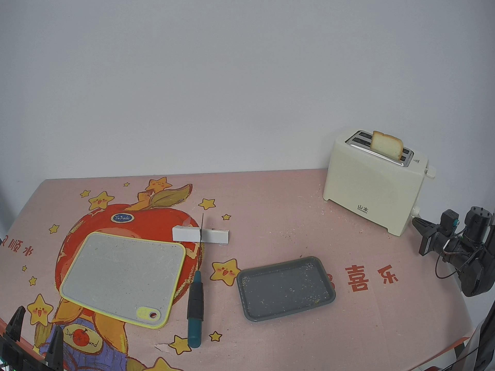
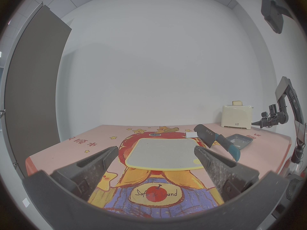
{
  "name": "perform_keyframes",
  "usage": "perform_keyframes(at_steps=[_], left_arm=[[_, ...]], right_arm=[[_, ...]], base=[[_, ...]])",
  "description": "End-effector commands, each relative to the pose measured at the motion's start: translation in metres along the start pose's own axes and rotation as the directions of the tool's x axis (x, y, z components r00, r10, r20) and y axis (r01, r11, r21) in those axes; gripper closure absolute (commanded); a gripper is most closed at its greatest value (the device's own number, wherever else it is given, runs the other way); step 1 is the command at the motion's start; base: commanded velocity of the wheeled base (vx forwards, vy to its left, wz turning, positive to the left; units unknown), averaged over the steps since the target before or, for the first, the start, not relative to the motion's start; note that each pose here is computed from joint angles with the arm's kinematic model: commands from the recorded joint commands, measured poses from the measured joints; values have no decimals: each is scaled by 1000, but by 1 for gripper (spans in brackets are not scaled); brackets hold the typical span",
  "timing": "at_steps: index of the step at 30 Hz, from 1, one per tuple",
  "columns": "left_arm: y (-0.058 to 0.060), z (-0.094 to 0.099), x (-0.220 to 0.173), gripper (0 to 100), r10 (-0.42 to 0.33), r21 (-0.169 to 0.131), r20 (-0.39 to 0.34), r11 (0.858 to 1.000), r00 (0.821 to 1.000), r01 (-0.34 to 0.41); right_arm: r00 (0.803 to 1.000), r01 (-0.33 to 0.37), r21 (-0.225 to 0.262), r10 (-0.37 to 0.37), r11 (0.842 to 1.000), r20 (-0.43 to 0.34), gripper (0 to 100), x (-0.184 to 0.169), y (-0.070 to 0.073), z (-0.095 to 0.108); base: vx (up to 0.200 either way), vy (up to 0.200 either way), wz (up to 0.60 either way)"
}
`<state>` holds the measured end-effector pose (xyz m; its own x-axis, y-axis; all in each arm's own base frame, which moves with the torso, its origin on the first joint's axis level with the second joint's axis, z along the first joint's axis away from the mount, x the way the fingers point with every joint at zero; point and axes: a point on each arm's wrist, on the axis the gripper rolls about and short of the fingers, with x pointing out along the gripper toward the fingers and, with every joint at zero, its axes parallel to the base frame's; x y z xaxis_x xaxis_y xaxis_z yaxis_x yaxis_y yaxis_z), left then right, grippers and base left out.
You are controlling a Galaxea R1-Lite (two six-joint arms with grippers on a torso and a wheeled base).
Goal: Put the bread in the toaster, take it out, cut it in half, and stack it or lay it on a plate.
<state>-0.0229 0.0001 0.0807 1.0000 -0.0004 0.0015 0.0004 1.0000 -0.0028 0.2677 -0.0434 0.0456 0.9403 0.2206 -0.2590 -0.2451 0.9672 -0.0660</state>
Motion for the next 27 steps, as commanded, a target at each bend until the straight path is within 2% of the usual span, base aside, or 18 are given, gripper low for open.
perform_keyframes(at_steps=[1,3,4,5,8,9,14,17,19,20,27], left_arm=[[0,-5,0,0,0,0,-6,1000,1000,0],[0,-5,0,0,0,0,-6,1000,1000,0],[0,-5,0,0,0,0,-6,1000,1000,0],[0,-5,0,0,0,0,-6,1000,1000,0],[0,-5,0,0,0,0,-6,1000,1000,0],[0,-5,0,0,0,0,-6,1000,1000,0],[0,-5,0,0,0,0,-6,1000,1000,0],[0,-4,0,0,0,0,-6,1000,1000,0],[0,-5,0,0,0,0,-6,1000,1000,0],[0,-5,0,0,0,0,-6,1000,1000,0],[0,-5,0,0,-1,1,-8,1000,1000,1]], right_arm=[[1000,-1,-12,1,1000,23,100,-3,2,6],[996,6,-34,-3,999,91,100,-14,4,24],[996,7,-35,-4,999,93,100,-15,4,25],[990,11,-42,-5,999,141,100,-22,6,38],[975,8,-42,2,999,221,100,-34,12,59],[963,13,-45,0,999,269,100,-41,13,71],[923,-3,-71,30,997,383,100,-62,22,109],[915,-31,-62,53,998,400,100,-73,30,118],[924,-50,-54,67,997,377,100,-78,35,118],[935,-63,-44,74,997,346,100,-80,37,115],[938,-57,-42,68,997,340,100,-82,37,116]], base=[[0,0,0],[0,0,0],[0,0,0],[0,0,0],[0,0,0],[0,0,0],[0,0,0],[0,0,0],[0,0,0],[0,0,0],[0,0,0]])
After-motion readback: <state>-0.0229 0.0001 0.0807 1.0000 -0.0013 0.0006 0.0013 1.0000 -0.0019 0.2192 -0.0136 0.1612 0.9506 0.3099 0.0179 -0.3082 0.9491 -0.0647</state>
